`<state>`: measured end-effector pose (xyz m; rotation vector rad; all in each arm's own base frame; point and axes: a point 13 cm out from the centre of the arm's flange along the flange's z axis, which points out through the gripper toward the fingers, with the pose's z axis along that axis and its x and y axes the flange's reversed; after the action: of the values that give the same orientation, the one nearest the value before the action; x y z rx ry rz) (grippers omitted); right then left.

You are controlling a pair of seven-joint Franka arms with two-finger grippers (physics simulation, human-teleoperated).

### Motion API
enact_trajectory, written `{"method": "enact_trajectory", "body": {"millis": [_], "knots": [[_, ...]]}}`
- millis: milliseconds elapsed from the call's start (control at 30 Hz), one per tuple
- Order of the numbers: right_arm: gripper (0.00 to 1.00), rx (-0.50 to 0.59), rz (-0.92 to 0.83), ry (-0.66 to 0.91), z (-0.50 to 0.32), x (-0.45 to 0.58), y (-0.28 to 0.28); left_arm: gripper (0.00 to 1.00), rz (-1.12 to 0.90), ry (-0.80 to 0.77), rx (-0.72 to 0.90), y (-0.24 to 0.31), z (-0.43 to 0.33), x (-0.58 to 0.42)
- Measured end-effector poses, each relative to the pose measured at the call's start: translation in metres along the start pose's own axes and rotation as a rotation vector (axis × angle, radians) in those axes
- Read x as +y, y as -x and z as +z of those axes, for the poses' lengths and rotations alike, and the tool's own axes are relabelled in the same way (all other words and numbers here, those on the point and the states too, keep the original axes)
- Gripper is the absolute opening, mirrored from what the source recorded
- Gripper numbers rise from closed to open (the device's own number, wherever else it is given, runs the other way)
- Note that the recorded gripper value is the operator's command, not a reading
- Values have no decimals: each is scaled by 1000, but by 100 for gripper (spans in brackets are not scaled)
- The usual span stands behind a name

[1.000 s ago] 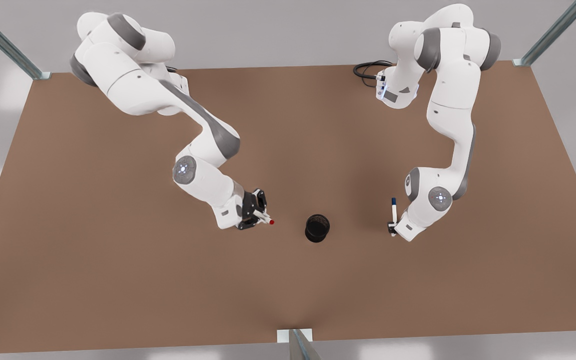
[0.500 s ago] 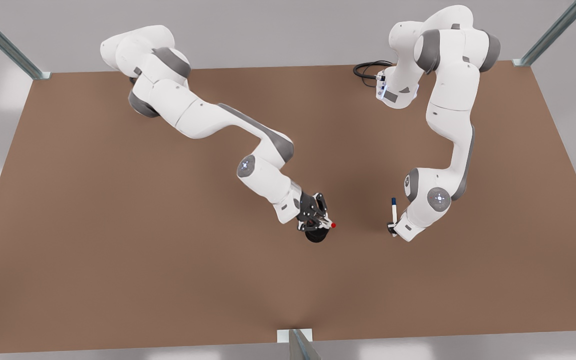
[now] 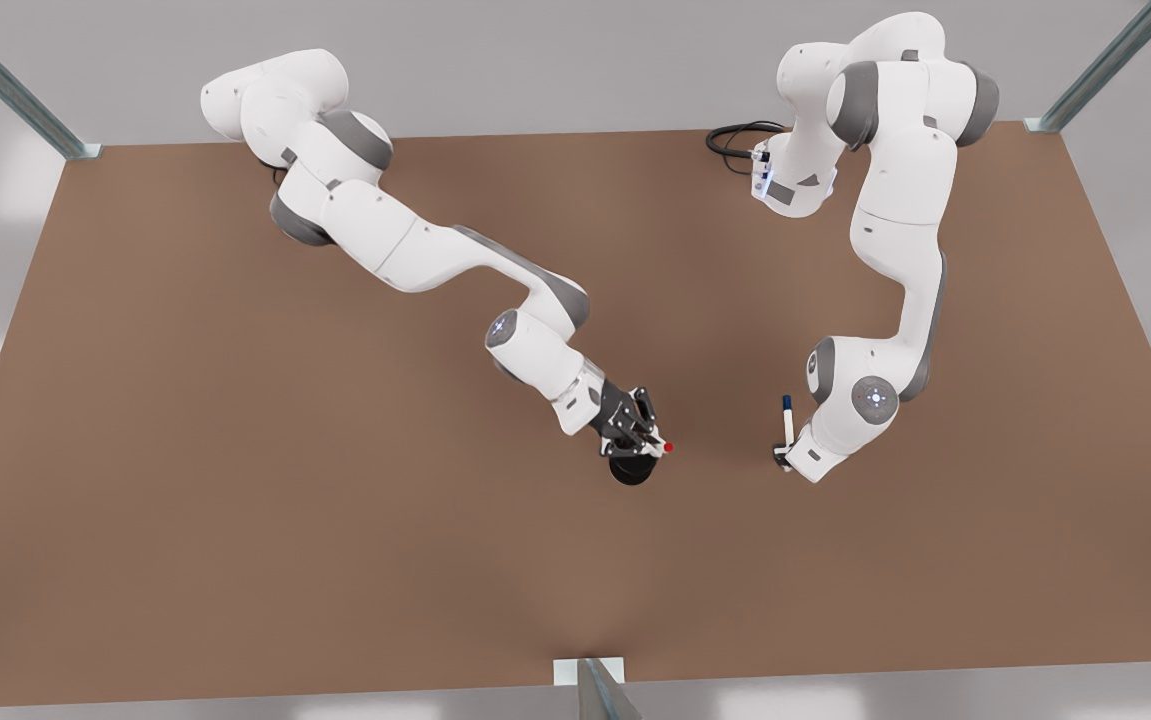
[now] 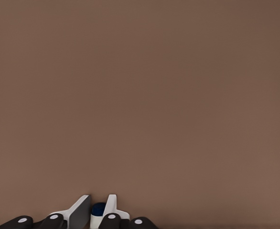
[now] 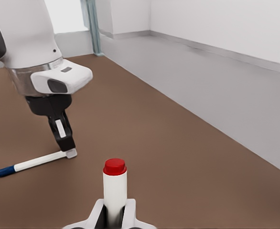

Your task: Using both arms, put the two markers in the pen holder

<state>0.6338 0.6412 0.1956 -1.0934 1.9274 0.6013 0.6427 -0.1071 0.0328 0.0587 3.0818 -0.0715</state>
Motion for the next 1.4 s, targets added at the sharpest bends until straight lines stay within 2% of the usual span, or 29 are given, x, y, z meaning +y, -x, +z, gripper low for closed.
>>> {"method": "enact_trajectory", "body": {"millis": [33,67,167,200,233,300,333,367,400,467,500,533,600,633,700,800,900,1000,1133,1400], "knots": [[25,-5,-2,-2,0,1,0,35,0,0,1,-1,0,0],[41,-9,-3,-3,1,2,-2,35,0,0,3,-2,0,0],[54,-16,-2,-6,1,3,-4,35,0,1,8,-6,0,0],[63,-18,-1,-7,1,3,-5,34,1,1,9,-6,0,-1],[68,-20,0,-8,1,3,-5,34,3,1,9,-7,0,-2],[71,-25,5,-17,-5,-7,0,33,4,0,8,-7,-2,-3],[78,-29,8,-26,-16,-19,13,33,4,0,6,-6,-4,-3],[92,-30,13,-36,-40,-36,35,33,4,-1,3,-5,-6,-4],[100,-25,18,-52,-80,-62,65,33,4,-1,0,-4,-9,-4],[100,14,-17,-120,-190,-103,147,32,4,-2,-6,-1,-16,-5],[100,79,-64,-196,-250,-114,179,32,5,-3,-9,1,-21,-5],[100,180,-70,-288,-300,-140,182,32,5,-5,-12,3,-29,-6],[100,362,74,-500,-430,-242,149,32,9,-8,-16,6,-44,-10],[100,452,192,-567,-488,-284,109,32,10,-9,-17,7,-50,-12],[100,606,414,-604,-538,-345,25,32,13,-11,-12,7,-62,-14],[100,720,574,-552,-532,-367,-9,32,18,-12,1,5,-75,-20],[100,821,662,-495,-537,-342,-31,32,23,-14,15,3,-89,-25],[100,902,747,-472,-570,-300,-76,31,37,-7,22,4,-106,-30],[100,930,811,-471,-578,-296,-108,31,48,3,35,3,-128,-37],[100,908,860,-499,-582,-302,-105,31,52,1,31,9,-178,-53]]}}
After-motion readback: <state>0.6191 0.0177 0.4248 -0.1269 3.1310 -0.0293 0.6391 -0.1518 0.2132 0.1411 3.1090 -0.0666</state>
